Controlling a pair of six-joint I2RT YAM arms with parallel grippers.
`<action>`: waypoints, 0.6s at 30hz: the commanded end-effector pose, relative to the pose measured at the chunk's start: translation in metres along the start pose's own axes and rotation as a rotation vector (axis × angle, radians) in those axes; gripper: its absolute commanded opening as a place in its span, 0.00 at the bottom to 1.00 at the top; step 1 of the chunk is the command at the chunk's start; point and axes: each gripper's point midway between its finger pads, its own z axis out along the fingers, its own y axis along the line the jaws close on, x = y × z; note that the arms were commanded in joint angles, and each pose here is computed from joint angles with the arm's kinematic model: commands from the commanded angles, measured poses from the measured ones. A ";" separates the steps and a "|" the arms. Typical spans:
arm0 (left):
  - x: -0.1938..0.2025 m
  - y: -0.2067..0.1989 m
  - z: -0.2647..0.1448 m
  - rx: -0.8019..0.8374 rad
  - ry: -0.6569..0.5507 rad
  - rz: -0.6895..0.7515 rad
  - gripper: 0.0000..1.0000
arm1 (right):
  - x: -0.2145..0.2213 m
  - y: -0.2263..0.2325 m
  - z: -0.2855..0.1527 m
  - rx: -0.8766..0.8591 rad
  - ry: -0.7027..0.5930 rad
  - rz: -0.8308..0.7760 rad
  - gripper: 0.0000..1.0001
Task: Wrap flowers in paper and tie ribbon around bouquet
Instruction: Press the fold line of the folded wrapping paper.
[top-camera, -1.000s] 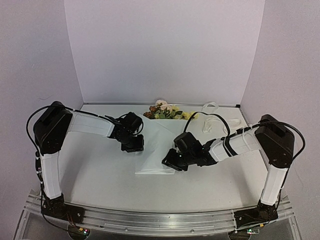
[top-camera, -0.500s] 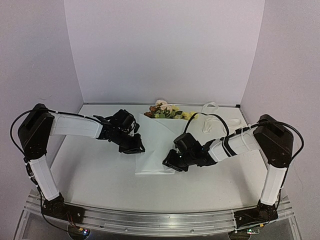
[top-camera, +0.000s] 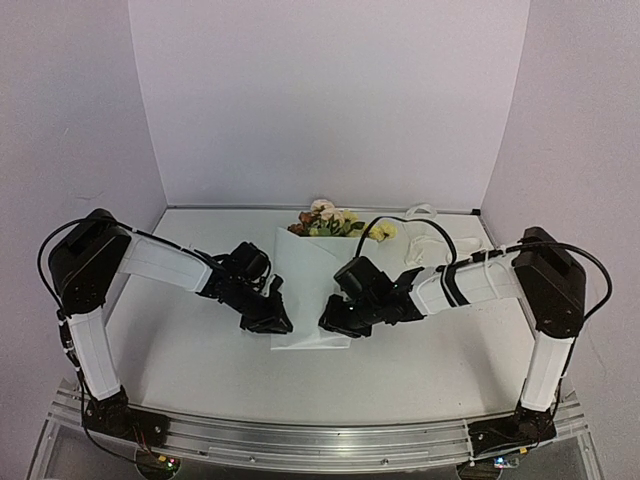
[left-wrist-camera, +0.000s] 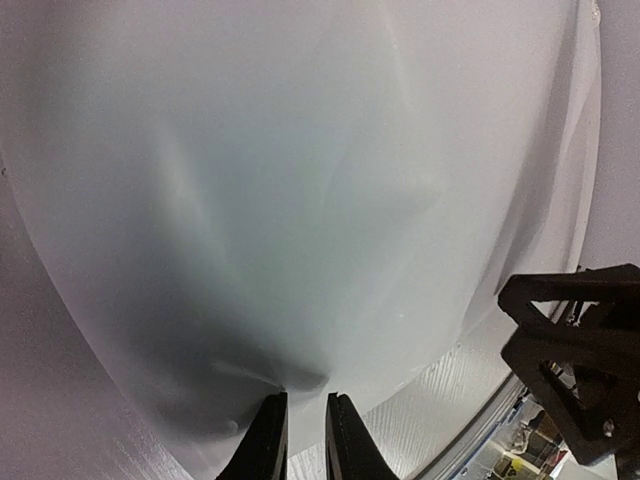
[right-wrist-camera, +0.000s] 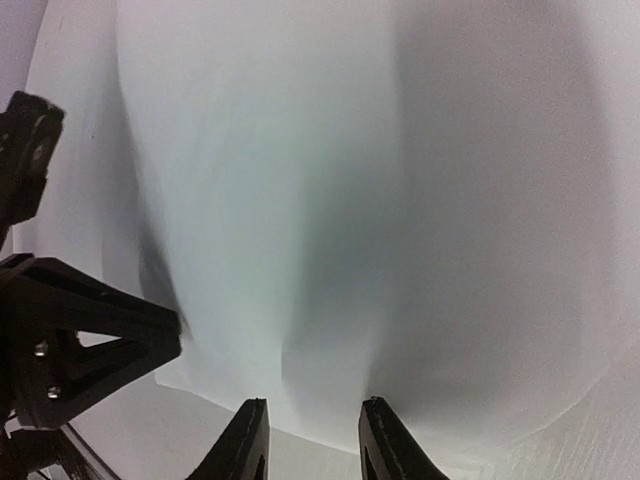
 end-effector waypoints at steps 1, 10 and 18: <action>0.004 0.002 0.008 0.021 0.016 -0.021 0.16 | -0.003 0.030 -0.005 -0.020 -0.005 -0.068 0.33; 0.005 0.004 0.005 0.008 0.004 -0.023 0.16 | 0.029 0.045 0.021 -0.025 0.072 -0.087 0.33; 0.008 0.002 0.001 0.020 0.007 -0.014 0.16 | 0.040 0.028 0.036 0.032 0.086 -0.063 0.28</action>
